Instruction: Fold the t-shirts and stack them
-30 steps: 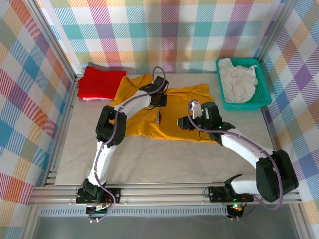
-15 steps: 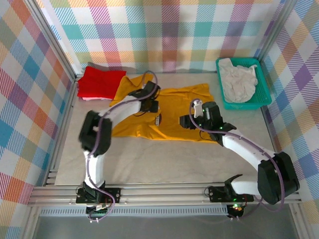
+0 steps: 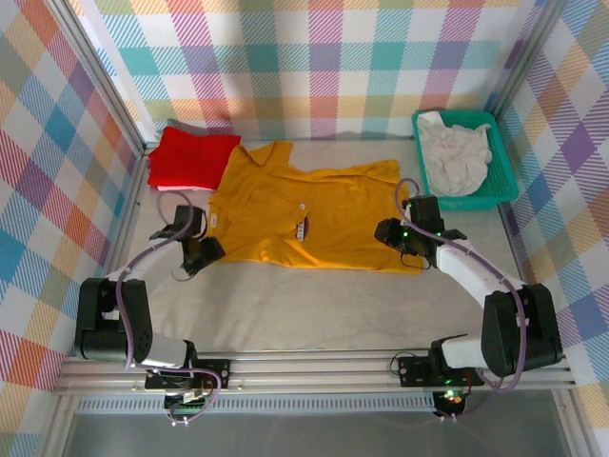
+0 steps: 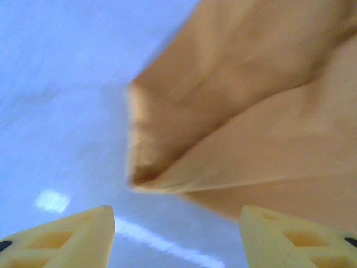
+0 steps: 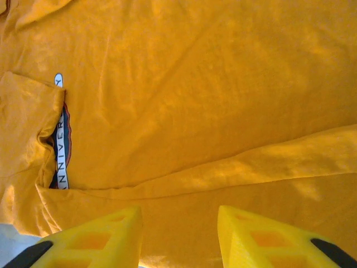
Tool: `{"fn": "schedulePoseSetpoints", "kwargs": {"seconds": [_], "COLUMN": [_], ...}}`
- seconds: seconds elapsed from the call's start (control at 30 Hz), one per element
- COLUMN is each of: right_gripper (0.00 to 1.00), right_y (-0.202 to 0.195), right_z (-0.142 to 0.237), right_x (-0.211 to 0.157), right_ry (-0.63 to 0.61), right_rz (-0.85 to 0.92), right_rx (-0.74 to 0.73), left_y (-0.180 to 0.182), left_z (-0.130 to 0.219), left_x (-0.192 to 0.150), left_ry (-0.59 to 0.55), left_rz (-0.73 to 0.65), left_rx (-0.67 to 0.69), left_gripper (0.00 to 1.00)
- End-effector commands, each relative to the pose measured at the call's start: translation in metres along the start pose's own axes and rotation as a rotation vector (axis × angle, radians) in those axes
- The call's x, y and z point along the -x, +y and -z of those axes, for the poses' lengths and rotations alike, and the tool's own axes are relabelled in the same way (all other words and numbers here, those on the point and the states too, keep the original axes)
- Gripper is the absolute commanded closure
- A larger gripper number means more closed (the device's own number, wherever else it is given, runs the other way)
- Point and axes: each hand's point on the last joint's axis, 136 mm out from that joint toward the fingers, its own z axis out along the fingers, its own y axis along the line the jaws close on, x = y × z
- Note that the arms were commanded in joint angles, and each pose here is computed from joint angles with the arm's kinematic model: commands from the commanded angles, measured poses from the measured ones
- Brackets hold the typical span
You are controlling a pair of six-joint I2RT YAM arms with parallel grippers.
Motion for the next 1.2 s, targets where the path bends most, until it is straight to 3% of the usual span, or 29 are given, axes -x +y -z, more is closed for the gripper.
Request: {"fn": "schedulePoseSetpoints", "kwargs": {"seconds": [0.0,0.17,0.33,0.43,0.6,0.63,0.87,1.17], "right_gripper": [0.6,0.59,0.58,0.57,0.53,0.53,0.51,0.49], "right_y": [0.009,0.019,0.016,0.009,-0.019,-0.024,-0.063,-0.099], "right_z": [-0.004,-0.007,-0.002,0.002,0.006,0.008,0.022,0.032], "right_x": [-0.003,0.001,-0.003,-0.009,-0.021,-0.022,-0.028,-0.033], "right_ry": [0.037,0.057,0.049,0.048,0.08,0.091,0.085,0.083], "right_rz": [-0.022,-0.016,-0.012,-0.016,-0.114,-0.134,-0.292,-0.426], "right_rx": [0.041,0.078,0.071,0.049,-0.067,-0.085,-0.174,-0.226], "left_y": [-0.017,-0.016,-0.015,-0.02,-0.022,-0.02,-0.01,0.008], "left_z": [0.006,-0.013,-0.026,-0.032,-0.033,-0.031,-0.01,-0.013], "left_x": [0.011,0.02,0.031,0.045,0.05,0.049,0.033,0.002], "left_ry": [-0.025,-0.036,-0.047,-0.078,-0.055,-0.056,-0.013,0.053], "left_rz": [0.048,0.035,0.016,0.007,0.019,0.02,0.042,0.11], "left_rx": [-0.098,-0.079,-0.049,-0.062,-0.085,-0.078,-0.077,-0.083], "left_gripper": [0.38,0.38,0.47,0.58,0.97,1.0,1.0,1.0]}}
